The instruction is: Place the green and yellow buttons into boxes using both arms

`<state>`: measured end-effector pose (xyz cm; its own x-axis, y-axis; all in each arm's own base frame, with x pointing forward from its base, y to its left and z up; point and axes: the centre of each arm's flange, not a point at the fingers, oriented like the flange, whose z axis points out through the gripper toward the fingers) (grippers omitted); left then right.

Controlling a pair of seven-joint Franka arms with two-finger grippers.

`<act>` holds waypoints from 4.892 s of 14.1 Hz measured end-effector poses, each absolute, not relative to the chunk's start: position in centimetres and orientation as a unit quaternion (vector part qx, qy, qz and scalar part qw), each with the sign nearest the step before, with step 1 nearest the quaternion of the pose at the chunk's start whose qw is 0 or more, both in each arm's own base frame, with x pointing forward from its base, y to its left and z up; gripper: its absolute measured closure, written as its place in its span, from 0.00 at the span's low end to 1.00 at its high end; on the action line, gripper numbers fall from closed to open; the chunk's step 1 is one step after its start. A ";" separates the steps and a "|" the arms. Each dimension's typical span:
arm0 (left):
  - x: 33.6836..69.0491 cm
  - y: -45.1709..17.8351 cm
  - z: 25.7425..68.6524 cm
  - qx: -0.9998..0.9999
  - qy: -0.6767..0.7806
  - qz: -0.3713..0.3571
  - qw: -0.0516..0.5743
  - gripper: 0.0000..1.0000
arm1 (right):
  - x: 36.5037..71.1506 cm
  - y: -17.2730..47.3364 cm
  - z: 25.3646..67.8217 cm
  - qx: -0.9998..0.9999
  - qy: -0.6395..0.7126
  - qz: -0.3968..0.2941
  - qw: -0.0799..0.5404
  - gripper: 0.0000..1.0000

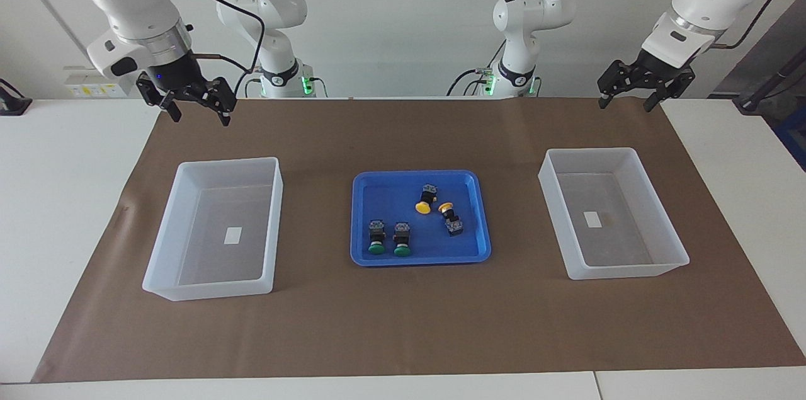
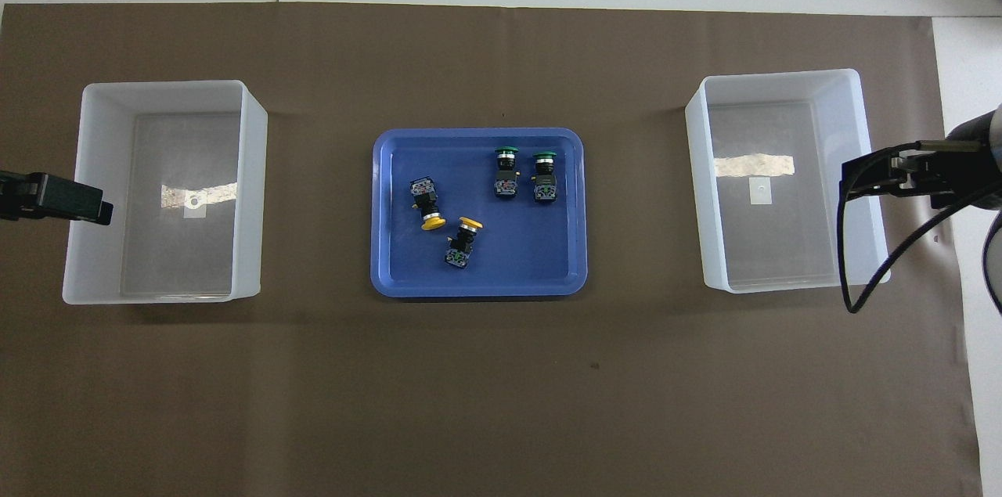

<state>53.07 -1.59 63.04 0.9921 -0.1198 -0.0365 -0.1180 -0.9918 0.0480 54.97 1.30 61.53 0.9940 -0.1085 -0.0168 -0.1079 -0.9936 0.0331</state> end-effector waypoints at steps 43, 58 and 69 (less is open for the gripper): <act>57.9 -32.9 31.4 0.965 0.256 0.035 0.045 0.00 | 55.0 1.3 61.5 0.998 -0.054 -0.009 0.016 0.00; 56.9 -33.4 30.7 0.968 0.248 0.032 0.033 0.54 | 55.0 1.3 61.5 0.998 -0.054 -0.009 0.016 0.00; 61.0 -15.3 46.6 0.979 0.202 0.015 -0.005 0.54 | 55.0 1.3 61.5 0.998 -0.054 -0.009 0.016 0.00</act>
